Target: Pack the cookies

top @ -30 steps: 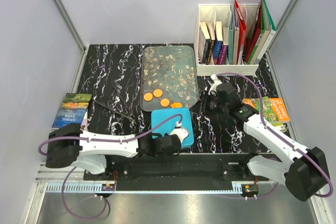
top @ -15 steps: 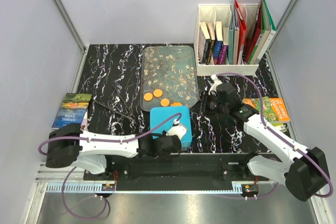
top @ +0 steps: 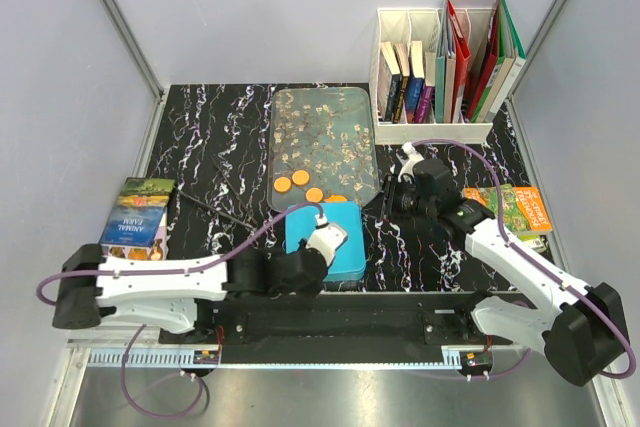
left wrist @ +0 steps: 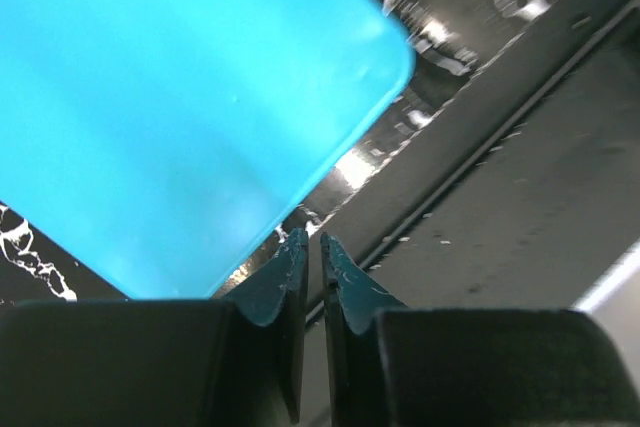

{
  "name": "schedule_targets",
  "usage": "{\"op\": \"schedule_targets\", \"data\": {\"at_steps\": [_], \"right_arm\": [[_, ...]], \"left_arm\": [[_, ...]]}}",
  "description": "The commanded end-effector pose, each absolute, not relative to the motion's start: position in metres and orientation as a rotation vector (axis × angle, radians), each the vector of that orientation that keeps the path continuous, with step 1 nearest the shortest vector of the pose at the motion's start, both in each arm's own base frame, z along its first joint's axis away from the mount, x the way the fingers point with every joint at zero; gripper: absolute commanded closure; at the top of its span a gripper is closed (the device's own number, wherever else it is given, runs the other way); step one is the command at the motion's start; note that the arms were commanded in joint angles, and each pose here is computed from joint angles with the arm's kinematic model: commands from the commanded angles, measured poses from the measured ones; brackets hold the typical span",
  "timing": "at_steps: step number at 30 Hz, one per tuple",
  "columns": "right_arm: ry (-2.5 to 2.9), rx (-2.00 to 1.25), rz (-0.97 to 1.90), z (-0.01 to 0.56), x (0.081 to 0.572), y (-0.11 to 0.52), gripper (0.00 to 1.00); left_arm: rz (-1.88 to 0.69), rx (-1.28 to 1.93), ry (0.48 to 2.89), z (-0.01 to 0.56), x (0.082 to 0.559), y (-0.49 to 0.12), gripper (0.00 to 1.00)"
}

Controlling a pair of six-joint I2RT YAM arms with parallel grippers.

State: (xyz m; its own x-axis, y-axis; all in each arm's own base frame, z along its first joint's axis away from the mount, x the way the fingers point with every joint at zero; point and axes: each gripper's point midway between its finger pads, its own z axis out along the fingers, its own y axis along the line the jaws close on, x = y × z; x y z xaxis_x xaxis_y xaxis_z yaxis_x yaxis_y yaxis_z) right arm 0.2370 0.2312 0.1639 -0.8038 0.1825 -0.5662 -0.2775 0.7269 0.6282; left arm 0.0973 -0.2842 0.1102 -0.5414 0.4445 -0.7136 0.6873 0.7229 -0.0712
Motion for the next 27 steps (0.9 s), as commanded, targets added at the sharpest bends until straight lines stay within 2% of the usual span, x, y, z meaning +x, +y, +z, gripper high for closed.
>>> {"op": "schedule_targets", "data": {"at_steps": [1,4,9,10,13,17,27], "right_arm": [[2.257,-0.108,1.032,0.182,0.242,0.241,0.71],[2.265,-0.116,1.081,0.176,0.243,0.250,0.73],[2.318,-0.137,1.193,0.158,0.245,0.270,0.81],[2.325,-0.138,1.203,0.155,0.246,0.272,0.82],[2.344,-0.143,1.217,0.147,0.250,0.277,0.85],[2.373,-0.149,1.209,0.134,0.251,0.278,0.89],[2.462,-0.109,1.155,0.101,0.244,0.270,0.91]], "left_arm": [[-0.626,0.702,2.125,0.167,0.101,-0.289,0.85],[-0.614,0.502,2.079,0.185,0.119,-0.269,0.82],[-0.485,0.264,2.212,0.152,0.157,-0.234,0.82],[-0.470,0.238,2.233,0.145,0.159,-0.232,0.85],[-0.413,0.237,2.276,0.123,0.164,-0.232,0.89],[-0.341,0.257,2.318,0.101,0.169,-0.238,0.90],[-0.351,0.331,2.355,0.081,0.170,-0.255,0.90]]}}
